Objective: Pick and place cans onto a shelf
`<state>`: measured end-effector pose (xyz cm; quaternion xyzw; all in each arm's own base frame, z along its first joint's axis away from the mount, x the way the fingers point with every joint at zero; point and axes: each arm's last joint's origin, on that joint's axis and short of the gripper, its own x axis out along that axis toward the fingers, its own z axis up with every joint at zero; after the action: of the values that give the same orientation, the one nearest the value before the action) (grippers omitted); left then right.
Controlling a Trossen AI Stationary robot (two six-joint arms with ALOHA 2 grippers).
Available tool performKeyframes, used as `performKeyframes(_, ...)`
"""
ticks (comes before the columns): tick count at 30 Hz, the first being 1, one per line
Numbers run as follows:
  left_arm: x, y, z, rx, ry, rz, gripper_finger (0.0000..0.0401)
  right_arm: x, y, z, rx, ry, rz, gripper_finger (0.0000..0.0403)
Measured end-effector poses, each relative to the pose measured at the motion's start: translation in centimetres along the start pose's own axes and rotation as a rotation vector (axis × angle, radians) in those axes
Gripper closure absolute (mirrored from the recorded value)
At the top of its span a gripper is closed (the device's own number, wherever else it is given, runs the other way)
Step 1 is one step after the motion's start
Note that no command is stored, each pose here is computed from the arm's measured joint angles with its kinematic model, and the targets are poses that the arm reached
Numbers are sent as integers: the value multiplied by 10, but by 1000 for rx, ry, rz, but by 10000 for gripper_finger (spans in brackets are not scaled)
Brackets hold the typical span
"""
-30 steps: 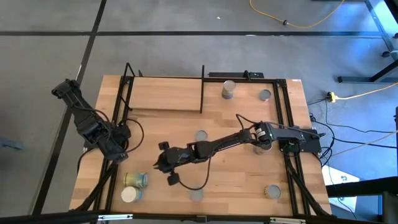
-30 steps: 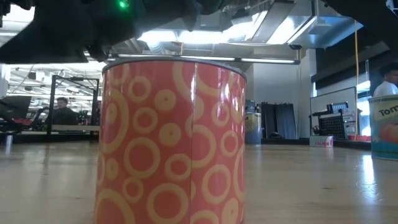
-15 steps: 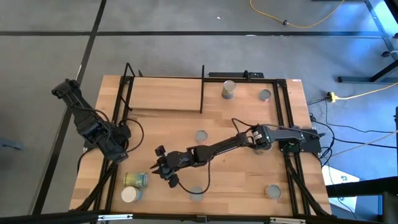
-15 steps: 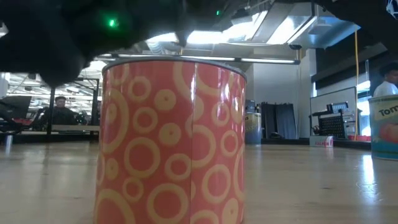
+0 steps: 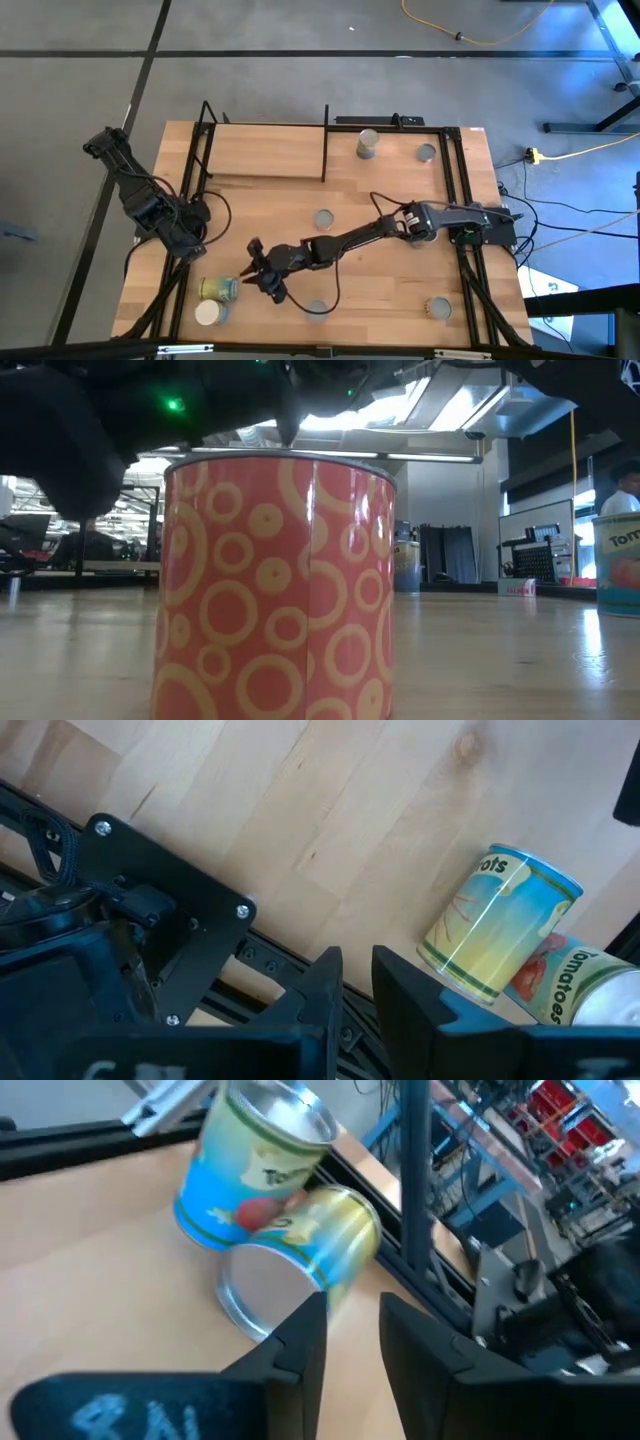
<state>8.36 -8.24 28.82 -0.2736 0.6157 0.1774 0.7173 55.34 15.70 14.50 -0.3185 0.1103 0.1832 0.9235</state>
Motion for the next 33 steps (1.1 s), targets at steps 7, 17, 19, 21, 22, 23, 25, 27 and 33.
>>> performKeyframes(7,0,0,0,-20,0,0,350,5,4,-5,-12,-22,-3,305)
performKeyframes(17,0,0,0,-24,-1,-4,350,12,13,-17,-13,-41,-9,305)
performKeyframes(19,0,0,0,-24,-1,-5,350,13,14,-19,-13,-41,-9,305)
performKeyframes(21,0,0,0,-25,-1,-5,350,14,14,-21,-13,-43,-13,305)
performKeyframes(22,0,0,0,-25,-1,-5,350,14,13,-22,-13,-43,-14,305)
performKeyframes(23,0,-1,0,-26,-1,-8,350,14,13,-22,-12,-43,-16,305)
performKeyframes(25,0,-3,0,-27,-3,-27,350,14,10,-23,-11,-46,-25,305)
performKeyframes(27,0,-6,1,-21,-6,-56,350,14,8,-24,-10,-46,-36,305)
performKeyframes(33,2,-19,1,4,10,-142,350,14,0,-25,-6,-50,-59,305)
